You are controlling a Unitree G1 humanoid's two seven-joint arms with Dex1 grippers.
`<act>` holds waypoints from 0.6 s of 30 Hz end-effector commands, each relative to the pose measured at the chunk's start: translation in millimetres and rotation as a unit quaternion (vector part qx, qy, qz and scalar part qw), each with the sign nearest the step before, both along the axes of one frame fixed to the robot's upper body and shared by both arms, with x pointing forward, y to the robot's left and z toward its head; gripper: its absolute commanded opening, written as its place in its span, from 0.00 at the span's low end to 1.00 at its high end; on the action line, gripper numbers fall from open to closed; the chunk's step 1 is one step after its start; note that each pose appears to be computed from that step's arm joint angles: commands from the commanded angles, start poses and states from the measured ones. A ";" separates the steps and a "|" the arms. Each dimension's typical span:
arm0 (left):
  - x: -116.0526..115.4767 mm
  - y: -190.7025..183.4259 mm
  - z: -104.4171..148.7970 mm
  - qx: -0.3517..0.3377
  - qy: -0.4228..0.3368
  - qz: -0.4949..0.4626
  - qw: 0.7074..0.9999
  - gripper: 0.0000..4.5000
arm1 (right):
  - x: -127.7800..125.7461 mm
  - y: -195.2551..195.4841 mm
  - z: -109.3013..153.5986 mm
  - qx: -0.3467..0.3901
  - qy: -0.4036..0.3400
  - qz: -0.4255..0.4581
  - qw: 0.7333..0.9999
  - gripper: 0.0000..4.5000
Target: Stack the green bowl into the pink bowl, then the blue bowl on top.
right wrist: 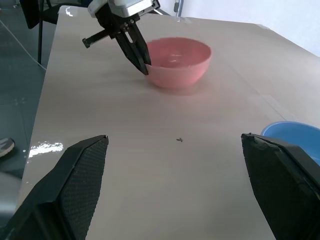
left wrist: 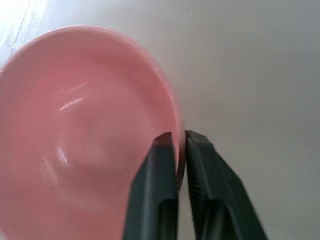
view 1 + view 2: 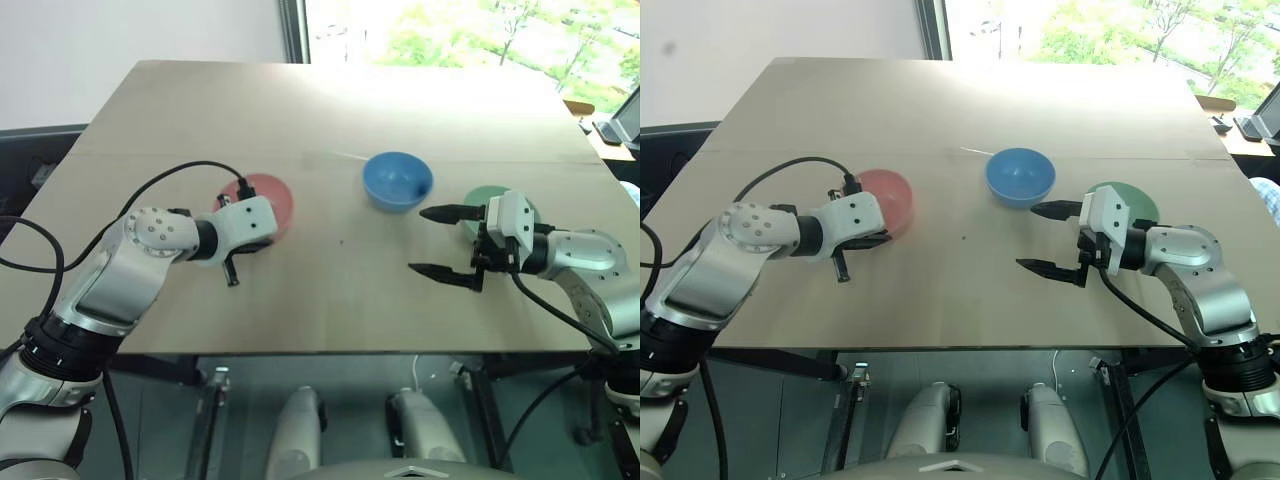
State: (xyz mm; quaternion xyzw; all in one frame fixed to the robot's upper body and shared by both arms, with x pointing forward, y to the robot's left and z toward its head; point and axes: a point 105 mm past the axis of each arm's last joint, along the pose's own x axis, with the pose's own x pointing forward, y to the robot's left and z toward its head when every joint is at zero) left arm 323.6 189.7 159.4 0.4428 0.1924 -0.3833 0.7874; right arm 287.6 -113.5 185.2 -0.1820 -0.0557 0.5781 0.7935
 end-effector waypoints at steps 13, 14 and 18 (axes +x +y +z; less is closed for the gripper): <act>-6.8 -50.5 22.1 -0.027 -0.026 -0.157 0.987 0.02 | -5.5 -13.0 18.8 0.031 -0.027 -0.040 0.998 1.00; -6.5 -58.3 21.4 -0.025 -0.026 -0.180 0.983 0.02 | -6.7 -16.7 19.9 0.036 -0.027 -0.050 0.998 1.00; 0.3 -84.1 17.6 -0.010 -0.027 -0.247 0.969 0.02 | -15.1 -33.3 18.8 0.034 -0.023 -0.089 0.995 1.00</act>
